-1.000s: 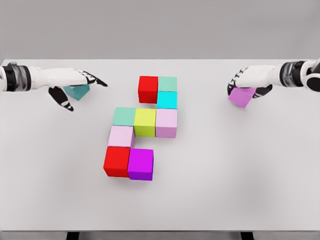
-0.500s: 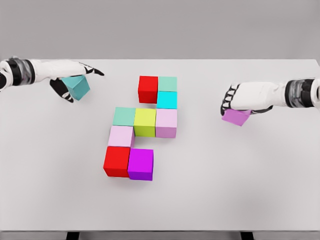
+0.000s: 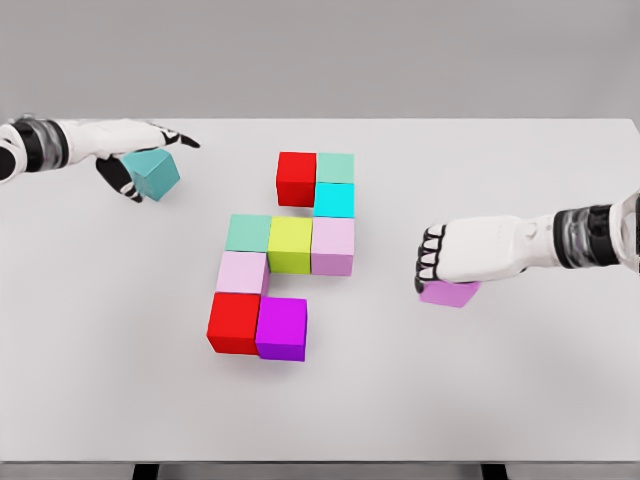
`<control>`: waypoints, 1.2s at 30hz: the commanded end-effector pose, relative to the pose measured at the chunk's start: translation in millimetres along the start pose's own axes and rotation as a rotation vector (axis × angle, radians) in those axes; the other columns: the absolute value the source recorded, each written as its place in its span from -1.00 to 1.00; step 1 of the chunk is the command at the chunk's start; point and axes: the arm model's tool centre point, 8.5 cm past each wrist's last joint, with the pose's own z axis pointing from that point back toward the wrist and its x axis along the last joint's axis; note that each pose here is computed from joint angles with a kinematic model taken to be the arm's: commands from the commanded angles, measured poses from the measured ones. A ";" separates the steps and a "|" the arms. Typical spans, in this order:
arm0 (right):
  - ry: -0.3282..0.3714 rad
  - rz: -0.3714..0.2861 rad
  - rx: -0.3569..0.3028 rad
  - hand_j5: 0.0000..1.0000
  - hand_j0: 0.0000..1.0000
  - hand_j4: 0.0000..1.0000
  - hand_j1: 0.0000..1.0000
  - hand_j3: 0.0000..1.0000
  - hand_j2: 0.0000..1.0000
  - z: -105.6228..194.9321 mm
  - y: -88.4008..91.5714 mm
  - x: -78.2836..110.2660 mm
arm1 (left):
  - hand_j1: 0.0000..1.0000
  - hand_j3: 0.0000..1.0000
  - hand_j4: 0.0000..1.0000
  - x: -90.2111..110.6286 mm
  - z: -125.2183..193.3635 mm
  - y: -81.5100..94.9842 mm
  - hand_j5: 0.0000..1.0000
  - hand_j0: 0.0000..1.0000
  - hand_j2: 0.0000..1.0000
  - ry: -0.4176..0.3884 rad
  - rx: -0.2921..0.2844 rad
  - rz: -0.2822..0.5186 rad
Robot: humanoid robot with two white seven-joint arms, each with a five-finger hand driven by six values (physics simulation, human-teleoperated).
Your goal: Assemble the squares on the desktop into the number 2
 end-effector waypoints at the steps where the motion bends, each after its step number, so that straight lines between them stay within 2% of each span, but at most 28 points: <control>1: -0.039 -0.019 -0.002 0.14 0.14 0.14 0.14 0.14 0.14 -8.6 2.0 8.1 | 1.00 1.00 1.00 -5.3 2.0 2.4 1.00 1.00 1.00 0.018 0.008 0.003; 5: -0.083 -0.042 -0.034 0.14 0.14 0.14 0.14 0.14 0.14 -19.6 -2.2 15.2 | 1.00 1.00 1.00 -6.5 -8.0 2.6 1.00 1.00 1.00 0.034 0.015 -0.004; 11: -0.144 -0.024 -0.085 0.14 0.14 0.14 0.14 0.14 0.14 -44.3 -19.3 26.9 | 1.00 1.00 1.00 -9.4 -13.1 5.3 1.00 1.00 1.00 0.052 0.023 -0.005; 16: -0.173 -0.020 -0.103 0.15 0.15 0.15 0.15 0.15 0.15 -57.0 -23.8 34.3 | 1.00 1.00 1.00 -12.8 -14.1 5.3 1.00 1.00 1.00 0.071 0.015 -0.021; 18: -0.176 -0.018 -0.107 0.27 0.27 0.27 0.27 0.27 0.27 -58.7 -25.3 35.1 | 1.00 1.00 1.00 -14.2 -14.6 3.9 1.00 1.00 1.00 0.078 0.010 -0.023; 21: -0.175 -0.016 -0.105 0.73 0.73 0.73 0.73 0.73 0.73 -58.7 -25.1 35.0 | 1.00 1.00 1.00 -14.8 -19.8 3.8 1.00 1.00 1.00 0.117 0.005 -0.023; 29: -0.169 -0.017 -0.102 0.80 0.80 0.80 0.80 0.80 0.80 -57.3 -23.9 33.6 | 1.00 1.00 1.00 -15.1 -26.0 -0.4 1.00 1.00 1.00 0.128 -0.004 -0.027; 32: -0.157 -0.024 -0.102 0.95 0.95 0.95 0.95 0.95 0.95 -50.4 -22.3 30.4 | 1.00 1.00 1.00 -16.1 -27.1 -1.0 1.00 1.00 1.00 0.136 -0.009 -0.033; 34: -0.122 -0.049 -0.110 0.98 0.98 0.98 0.98 0.98 0.98 -32.0 -20.8 20.0 | 1.00 1.00 1.00 -16.7 -27.5 -1.0 1.00 1.00 1.00 0.140 -0.010 -0.035; 36: -0.134 -0.088 -0.137 0.98 0.98 0.98 0.98 0.98 0.98 -23.9 -23.8 17.7 | 1.00 1.00 1.00 -18.6 -26.6 -1.1 1.00 1.00 1.00 0.146 -0.010 -0.034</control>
